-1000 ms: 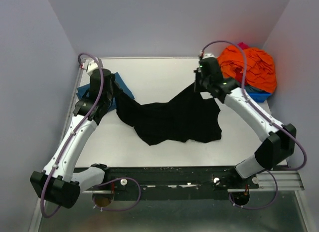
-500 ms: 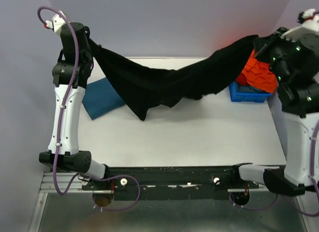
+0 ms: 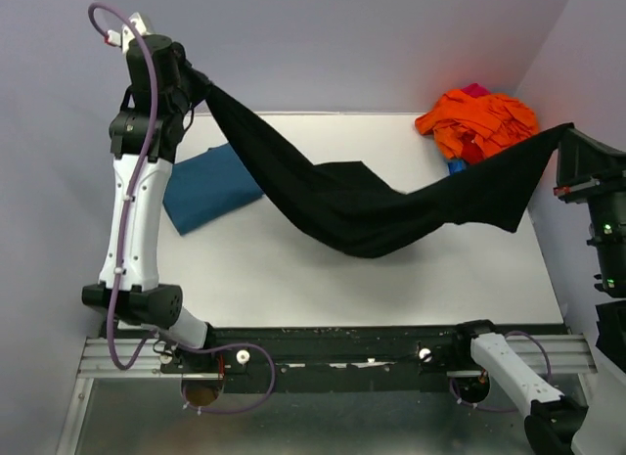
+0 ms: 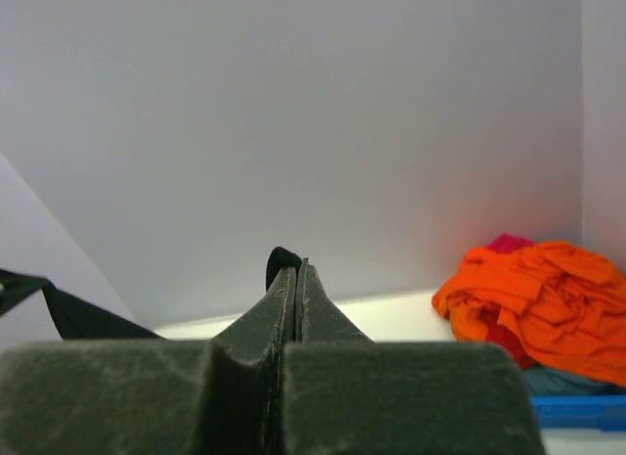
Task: Fold and stack the t-shirts
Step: Flatten out the tshirt
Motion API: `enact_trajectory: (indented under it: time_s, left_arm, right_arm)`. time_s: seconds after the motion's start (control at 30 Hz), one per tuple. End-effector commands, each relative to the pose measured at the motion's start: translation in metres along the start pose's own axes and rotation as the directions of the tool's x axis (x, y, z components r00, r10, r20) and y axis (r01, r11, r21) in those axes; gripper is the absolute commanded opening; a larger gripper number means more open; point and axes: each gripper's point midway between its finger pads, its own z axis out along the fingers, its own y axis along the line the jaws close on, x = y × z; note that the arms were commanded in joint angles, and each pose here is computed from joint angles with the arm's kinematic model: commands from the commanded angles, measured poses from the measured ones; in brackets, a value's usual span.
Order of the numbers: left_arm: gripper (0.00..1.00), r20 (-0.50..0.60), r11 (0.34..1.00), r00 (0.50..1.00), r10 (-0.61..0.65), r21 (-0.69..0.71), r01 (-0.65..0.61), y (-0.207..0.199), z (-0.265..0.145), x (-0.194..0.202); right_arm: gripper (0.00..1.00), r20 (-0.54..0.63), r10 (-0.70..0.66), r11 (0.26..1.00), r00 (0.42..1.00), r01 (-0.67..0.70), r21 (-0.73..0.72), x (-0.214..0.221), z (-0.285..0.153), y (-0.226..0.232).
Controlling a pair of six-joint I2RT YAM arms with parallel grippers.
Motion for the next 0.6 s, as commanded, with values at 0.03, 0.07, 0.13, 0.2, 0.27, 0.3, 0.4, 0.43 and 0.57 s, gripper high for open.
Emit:
enact_trajectory:
  time_s: [0.03,0.07,0.13,0.2,0.27,0.3,0.4,0.43,0.57]
  left_arm:
    - [0.00,-0.117,0.997,0.993,-0.033,0.070,0.041,-0.042,0.102,0.041]
    - [0.00,-0.120,0.996,0.992,-0.037,0.079,0.046,-0.050,0.116,0.045]
    - [0.00,-0.149,0.996,0.988,-0.039,0.077,0.051,-0.055,0.158,0.072]
    - [0.00,-0.179,0.994,0.983,-0.052,0.083,0.067,-0.053,0.189,0.100]
    - [0.00,-0.213,0.992,0.975,-0.064,0.096,0.086,-0.047,0.215,0.130]
    - [0.13,-0.248,0.991,0.966,-0.069,0.091,0.094,-0.040,0.225,0.148]
    - [0.67,-0.326,0.993,0.945,-0.033,0.097,0.068,-0.029,0.233,0.180]
    - [0.78,-0.335,0.994,0.942,-0.019,0.092,0.053,-0.025,0.232,0.183]
    - [0.83,-0.330,0.997,0.943,0.046,0.075,-0.023,-0.010,0.217,0.173]
  right_arm:
    - [0.01,-0.153,0.014,0.990,0.988,0.008,0.142,0.066,0.035,-0.032]
    - [0.01,-0.180,0.022,0.985,0.983,0.009,0.173,0.079,0.040,-0.039]
    - [0.01,-0.230,0.052,0.973,0.972,0.003,0.230,0.103,0.049,-0.050]
    - [0.01,-0.277,0.074,0.961,0.958,0.006,0.277,0.127,0.058,-0.060]
    - [0.01,-0.319,0.091,0.951,0.943,0.012,0.308,0.148,0.065,-0.067]
    - [0.01,-0.339,0.100,0.948,0.936,0.014,0.319,0.158,0.067,-0.070]
    - [0.01,-0.387,0.113,0.948,0.915,0.017,0.317,0.182,0.072,-0.072]
    - [0.01,-0.397,0.119,0.949,0.910,0.013,0.314,0.188,0.073,-0.072]
    - [0.01,-0.429,0.153,0.952,0.890,-0.015,0.306,0.215,0.073,-0.072]
